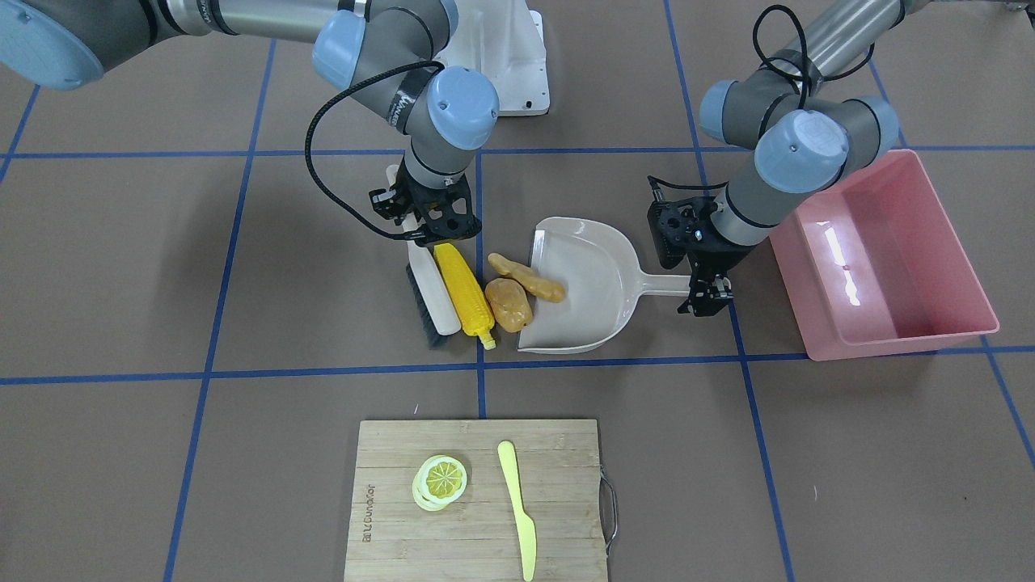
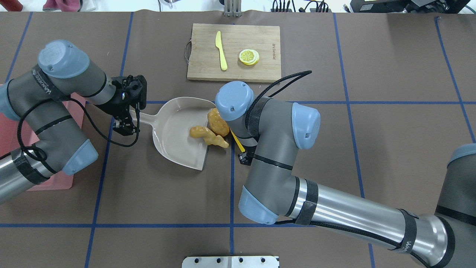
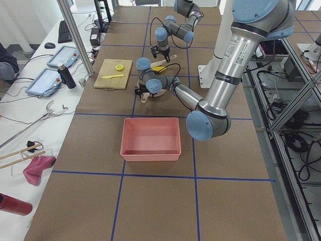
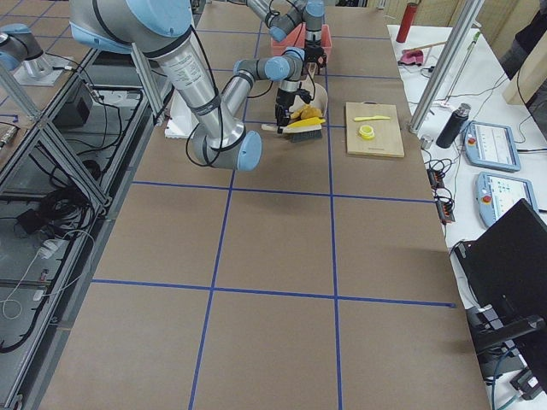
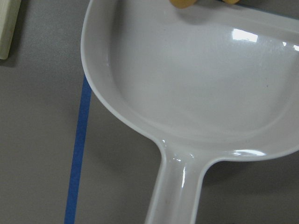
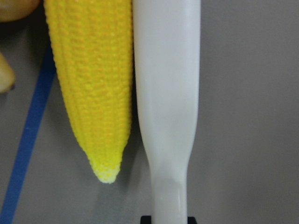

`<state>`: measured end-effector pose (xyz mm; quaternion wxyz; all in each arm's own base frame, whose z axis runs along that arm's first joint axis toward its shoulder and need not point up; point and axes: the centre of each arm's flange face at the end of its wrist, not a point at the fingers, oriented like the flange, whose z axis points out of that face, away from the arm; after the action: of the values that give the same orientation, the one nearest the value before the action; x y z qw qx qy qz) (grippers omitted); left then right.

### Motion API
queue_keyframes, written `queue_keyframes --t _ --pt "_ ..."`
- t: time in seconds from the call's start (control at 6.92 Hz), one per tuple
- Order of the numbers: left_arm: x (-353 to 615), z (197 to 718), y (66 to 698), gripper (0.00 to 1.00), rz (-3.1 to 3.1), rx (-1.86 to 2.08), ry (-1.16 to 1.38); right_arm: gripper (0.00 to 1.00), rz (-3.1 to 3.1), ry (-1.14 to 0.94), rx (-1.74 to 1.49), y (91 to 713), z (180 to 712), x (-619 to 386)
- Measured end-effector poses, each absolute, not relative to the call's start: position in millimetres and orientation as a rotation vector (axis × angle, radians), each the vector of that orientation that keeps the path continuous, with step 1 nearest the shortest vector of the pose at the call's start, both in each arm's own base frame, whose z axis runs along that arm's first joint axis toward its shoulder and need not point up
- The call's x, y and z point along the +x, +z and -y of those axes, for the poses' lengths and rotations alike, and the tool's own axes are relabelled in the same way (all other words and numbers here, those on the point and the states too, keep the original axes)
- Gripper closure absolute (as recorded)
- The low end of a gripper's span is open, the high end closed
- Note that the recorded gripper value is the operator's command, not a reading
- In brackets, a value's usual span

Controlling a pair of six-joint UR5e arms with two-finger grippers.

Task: Sweep and dump trash into bin
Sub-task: 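Sweep the corn cob into the dustpan with the brush in the right gripper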

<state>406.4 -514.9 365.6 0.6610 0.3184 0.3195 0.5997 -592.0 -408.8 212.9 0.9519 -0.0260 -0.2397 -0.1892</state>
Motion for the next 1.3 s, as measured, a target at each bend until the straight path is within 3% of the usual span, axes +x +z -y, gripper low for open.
queue_keyframes --t 0.14,0.29,0.58,1.16,1.3 --pt "407 513 365 0.49 -0.725 0.722 1.360 1.00 0.528 -0.402 -0.034 211 406 -603" --pt "408 512 365 0.54 -0.726 0.724 1.363 1.00 0.574 -0.417 -0.018 207 402 -612" --pt "407 511 367 0.60 -0.721 0.732 1.384 1.00 0.690 -0.422 0.002 191 392 -624" --pt "407 511 368 0.67 -0.718 0.734 1.393 1.00 0.972 -0.242 -0.048 152 382 -631" --pt "407 510 368 0.76 -0.718 0.735 1.393 1.00 1.031 -0.202 -0.060 145 381 -631"
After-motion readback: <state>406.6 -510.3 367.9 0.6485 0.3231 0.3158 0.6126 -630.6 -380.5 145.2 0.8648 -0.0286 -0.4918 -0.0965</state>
